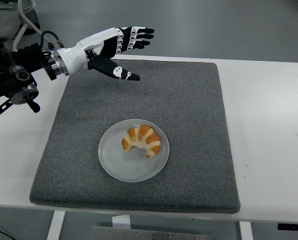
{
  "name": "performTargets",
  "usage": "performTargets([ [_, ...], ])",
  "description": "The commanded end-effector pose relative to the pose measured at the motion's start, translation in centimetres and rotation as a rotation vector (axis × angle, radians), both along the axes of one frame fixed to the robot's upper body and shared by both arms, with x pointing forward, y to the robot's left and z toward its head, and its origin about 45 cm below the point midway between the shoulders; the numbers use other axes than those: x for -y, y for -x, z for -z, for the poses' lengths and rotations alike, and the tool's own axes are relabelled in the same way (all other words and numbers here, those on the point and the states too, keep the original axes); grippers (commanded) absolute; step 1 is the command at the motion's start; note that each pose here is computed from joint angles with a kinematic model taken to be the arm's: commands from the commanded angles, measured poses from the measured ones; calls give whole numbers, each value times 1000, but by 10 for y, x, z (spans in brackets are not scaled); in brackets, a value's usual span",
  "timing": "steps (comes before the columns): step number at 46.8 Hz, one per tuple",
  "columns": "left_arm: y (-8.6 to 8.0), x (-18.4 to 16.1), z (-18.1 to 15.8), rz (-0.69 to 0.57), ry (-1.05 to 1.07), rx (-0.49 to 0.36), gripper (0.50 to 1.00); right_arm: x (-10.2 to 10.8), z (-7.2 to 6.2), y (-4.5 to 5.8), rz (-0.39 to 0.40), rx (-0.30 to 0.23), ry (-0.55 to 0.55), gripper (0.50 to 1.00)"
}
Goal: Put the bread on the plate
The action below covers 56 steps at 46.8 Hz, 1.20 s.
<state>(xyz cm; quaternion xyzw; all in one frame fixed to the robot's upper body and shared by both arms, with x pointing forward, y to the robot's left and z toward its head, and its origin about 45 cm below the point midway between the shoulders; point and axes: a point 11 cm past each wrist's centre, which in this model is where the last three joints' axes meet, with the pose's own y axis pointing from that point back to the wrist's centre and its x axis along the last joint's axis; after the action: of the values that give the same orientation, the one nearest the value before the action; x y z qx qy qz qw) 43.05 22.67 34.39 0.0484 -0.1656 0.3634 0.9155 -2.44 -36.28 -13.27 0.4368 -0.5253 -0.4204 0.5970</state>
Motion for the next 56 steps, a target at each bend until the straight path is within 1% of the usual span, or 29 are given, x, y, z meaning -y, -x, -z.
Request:
performTargets([
  [1,-11,-3,-28,-26,50,24,990,0,0,0,-1,0,0,930],
  [4,-21,-10,-45,-62,91,25,990,0,0,0,1,0,0,930],
  [7,-31,-18,-59,-104,141,7,990,0,0,0,1,0,0,930],
  [12,-43,-36,-71,-177,258,-31,990,0,0,0,-1,0,0,930],
  [20,-59,-71,-64,-299,409,-95,988,0,0,0,1,0,0,930],
  [27,-70,-92,-45,-376,429,-128,988,0,0,0,1,0,0,930],
  [33,-71,-103,-29,-375,457,-172,988,-2,0,-1,1,1,-11,930],
  [37,-70,-106,-26,-358,540,-205,988,-2,0,-1,-2,0,-11,930],
  [42,-70,-119,-16,-372,626,-238,990,-2,0,-1,-4,-1,-11,930],
  [45,-70,-116,-5,-368,634,-258,988,-2,0,0,-4,-2,-11,930],
  [49,-67,-113,26,-389,637,-309,990,-2,0,0,-2,-2,-11,930],
  [51,-66,-110,36,-392,641,-325,988,-3,1,-1,-2,0,-12,930],
  [56,-65,-109,41,-390,647,-327,988,-4,1,-5,-4,6,-18,930],
])
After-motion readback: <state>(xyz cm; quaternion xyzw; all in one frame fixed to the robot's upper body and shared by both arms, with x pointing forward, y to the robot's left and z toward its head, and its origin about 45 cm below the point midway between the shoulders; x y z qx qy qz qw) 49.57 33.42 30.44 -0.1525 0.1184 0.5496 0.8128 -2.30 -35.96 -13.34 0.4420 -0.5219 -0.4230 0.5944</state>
